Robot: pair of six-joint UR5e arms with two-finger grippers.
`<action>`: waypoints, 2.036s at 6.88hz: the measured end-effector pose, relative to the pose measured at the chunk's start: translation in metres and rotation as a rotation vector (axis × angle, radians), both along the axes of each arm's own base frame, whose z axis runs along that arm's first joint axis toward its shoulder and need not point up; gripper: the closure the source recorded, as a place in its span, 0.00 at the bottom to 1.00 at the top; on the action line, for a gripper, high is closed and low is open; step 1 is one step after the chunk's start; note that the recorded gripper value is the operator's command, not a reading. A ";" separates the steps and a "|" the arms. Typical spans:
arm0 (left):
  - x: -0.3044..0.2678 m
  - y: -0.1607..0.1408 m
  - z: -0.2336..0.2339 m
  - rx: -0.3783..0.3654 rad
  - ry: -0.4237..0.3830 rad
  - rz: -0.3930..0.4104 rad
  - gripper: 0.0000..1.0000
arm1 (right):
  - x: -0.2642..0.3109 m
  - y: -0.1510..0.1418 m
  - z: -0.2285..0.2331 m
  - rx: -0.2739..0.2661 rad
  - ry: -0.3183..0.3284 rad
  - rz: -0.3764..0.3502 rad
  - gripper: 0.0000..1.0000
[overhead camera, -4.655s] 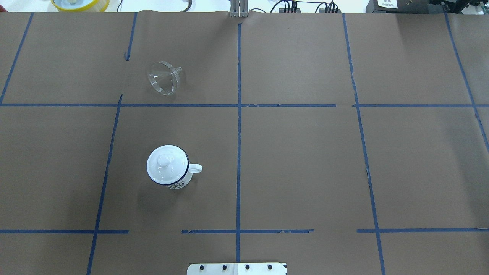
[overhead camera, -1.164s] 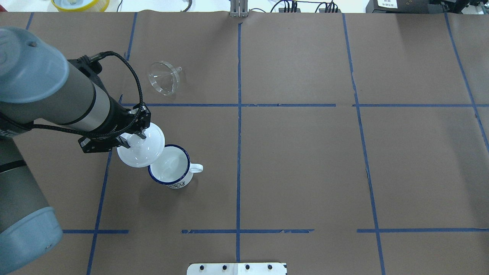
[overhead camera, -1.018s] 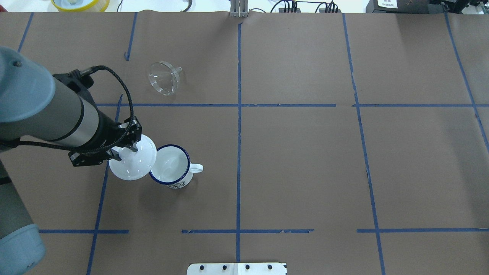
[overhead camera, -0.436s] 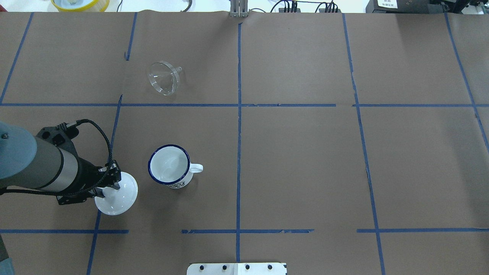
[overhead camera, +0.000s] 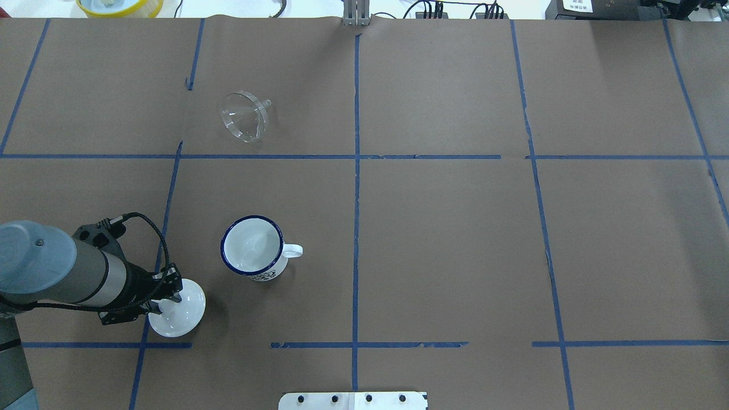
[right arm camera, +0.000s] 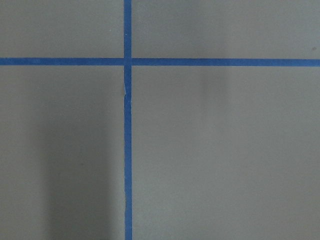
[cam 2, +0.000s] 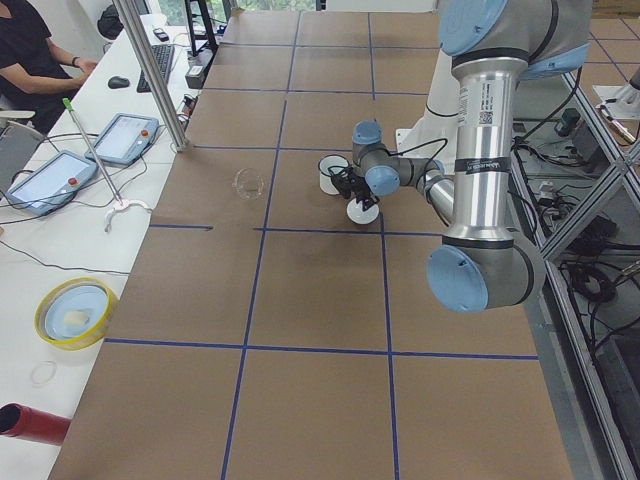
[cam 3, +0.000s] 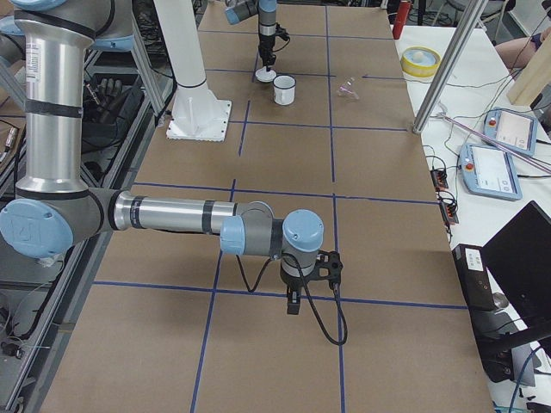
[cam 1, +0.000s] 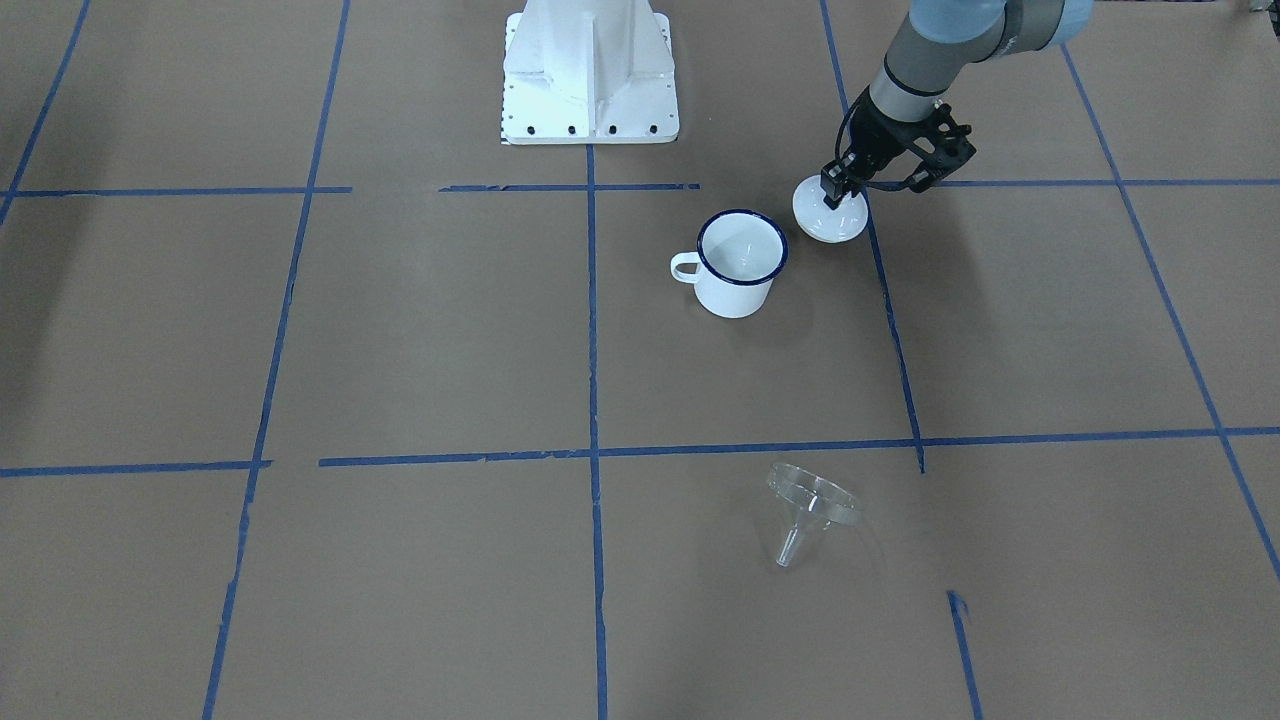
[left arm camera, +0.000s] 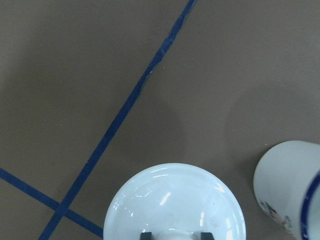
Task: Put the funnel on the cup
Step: 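Lift the white lid off the mug and set it down nearer the robot, then open the left gripper and move it to the clear glass funnel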
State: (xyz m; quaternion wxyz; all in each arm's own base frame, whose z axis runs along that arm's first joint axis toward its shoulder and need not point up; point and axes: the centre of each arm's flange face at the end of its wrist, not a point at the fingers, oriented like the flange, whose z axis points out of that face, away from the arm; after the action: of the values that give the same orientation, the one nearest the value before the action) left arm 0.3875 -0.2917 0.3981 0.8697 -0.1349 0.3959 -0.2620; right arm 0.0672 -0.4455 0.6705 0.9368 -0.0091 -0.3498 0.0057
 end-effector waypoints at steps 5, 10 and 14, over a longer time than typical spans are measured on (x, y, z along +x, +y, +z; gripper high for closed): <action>0.007 0.003 0.008 -0.002 -0.012 0.008 0.00 | 0.000 0.000 0.000 0.000 0.000 0.000 0.00; -0.084 -0.084 -0.070 0.104 0.069 -0.200 0.00 | 0.000 0.000 0.000 0.001 0.000 0.000 0.00; -0.047 -0.205 -0.091 0.068 0.256 -0.527 0.06 | 0.000 0.000 0.000 0.000 0.000 0.000 0.00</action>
State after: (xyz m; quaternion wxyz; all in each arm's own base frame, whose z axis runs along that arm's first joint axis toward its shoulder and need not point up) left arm 0.3405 -0.4971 0.3073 0.7186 -0.0302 0.5325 -0.4463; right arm 0.0672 -0.4453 0.6706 0.9368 -0.0092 -0.3498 0.0058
